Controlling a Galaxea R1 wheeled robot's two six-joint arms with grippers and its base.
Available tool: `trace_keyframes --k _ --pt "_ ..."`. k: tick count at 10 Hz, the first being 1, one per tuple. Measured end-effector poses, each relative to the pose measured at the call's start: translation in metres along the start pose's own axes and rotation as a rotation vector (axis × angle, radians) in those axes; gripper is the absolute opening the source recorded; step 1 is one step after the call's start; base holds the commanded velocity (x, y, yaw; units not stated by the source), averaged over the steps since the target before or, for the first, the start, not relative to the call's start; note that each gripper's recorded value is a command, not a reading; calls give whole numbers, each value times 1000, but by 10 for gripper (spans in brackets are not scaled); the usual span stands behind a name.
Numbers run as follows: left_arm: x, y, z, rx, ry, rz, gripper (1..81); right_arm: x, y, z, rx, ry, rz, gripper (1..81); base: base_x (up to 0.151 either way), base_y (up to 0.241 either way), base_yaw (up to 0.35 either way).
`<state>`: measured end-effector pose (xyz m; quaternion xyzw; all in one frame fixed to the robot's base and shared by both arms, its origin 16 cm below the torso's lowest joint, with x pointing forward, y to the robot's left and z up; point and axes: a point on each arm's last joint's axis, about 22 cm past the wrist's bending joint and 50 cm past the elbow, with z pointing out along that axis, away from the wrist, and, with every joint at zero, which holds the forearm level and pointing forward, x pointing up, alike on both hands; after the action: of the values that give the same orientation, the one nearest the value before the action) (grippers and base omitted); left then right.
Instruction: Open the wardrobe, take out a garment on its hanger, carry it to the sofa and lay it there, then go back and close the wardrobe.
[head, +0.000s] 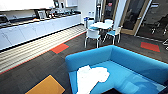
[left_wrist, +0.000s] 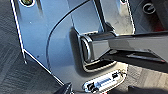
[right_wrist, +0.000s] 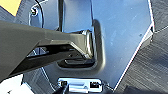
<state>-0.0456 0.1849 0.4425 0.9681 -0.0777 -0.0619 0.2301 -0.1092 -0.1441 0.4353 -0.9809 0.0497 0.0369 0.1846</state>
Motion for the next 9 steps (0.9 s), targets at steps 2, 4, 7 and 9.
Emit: trace_keyframes --k 2,4,7,9 --pt "3 -1 -1 5 4 5 811 6 0 1 1 15 -5 811 0 0 277" --pt "18 -1 -3 12 39 24 811 24 -1 2 4 56 -23 811 0 0 277" --pt "18 -5 0 30 43 27 811 28 -1 2 5 64 -28 811 0 0 280" --pt "18 -4 2 33 42 27 811 26 -1 2 5 59 -28 811 0 0 285"
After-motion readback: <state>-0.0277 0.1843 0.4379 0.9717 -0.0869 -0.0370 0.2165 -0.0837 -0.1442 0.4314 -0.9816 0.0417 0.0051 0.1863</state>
